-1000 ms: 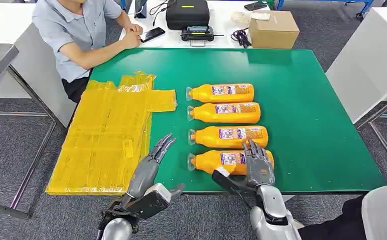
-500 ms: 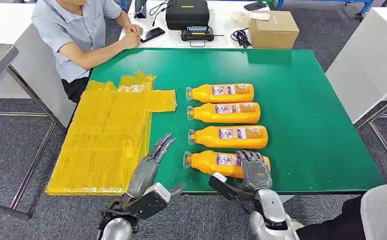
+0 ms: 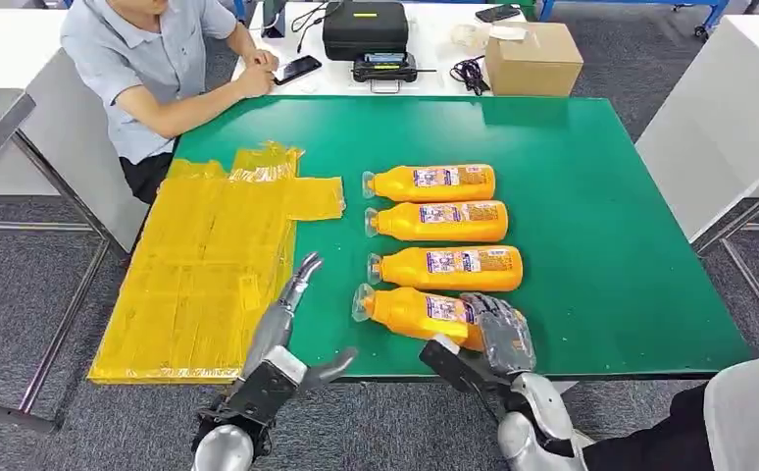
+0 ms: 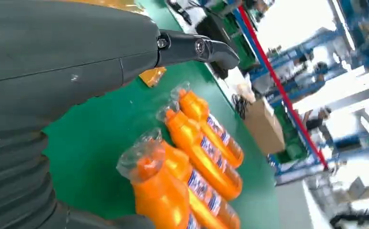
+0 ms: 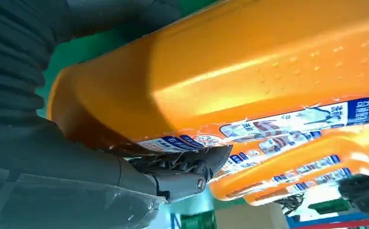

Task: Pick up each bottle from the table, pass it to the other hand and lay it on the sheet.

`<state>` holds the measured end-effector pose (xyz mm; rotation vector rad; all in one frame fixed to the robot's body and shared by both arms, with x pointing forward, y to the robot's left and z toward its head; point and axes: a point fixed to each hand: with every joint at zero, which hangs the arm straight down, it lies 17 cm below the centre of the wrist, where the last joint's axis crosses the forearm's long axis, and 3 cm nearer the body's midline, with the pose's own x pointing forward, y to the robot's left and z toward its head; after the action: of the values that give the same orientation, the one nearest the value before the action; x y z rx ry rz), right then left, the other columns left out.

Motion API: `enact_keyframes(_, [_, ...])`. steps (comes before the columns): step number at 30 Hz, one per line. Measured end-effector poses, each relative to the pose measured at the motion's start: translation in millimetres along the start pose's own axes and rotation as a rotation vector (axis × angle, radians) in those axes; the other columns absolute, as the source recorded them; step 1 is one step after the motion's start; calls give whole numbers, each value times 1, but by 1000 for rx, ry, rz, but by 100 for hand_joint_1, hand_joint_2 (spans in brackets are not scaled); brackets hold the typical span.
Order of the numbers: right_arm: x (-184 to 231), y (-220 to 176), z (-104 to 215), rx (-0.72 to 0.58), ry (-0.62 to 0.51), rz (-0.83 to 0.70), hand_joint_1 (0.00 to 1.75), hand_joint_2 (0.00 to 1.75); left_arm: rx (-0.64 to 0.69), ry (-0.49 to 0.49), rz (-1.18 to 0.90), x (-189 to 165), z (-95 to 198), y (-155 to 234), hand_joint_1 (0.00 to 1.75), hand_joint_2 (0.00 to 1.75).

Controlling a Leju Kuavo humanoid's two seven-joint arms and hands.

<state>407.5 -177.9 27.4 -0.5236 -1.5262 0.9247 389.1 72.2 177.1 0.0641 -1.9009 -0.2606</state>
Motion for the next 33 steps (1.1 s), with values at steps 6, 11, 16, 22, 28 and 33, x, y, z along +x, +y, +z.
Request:
enact_keyframes(6, [14,-16,8,-55,-8,-96,175,175,102,89,168,-14,0,19,0,175])
enact_keyframes(11, [17,-27,11,-95,-25,-143,175,175,135,204,403,-37,5,21,0,175])
enact_keyframes(16, [34,-41,5,-145,-105,-223,175,175,35,313,620,-60,18,-12,0,175])
enact_keyframes(22, [46,-49,-1,-167,-144,-275,175,175,-25,373,668,-77,30,-35,0,175])
enact_keyframes(28, [64,-42,-7,-145,-181,-305,175,175,-91,386,631,-82,32,-54,0,175])
enact_keyframes(33, [91,-15,-12,-79,-216,-334,175,175,-86,331,493,-79,22,-53,0,175])
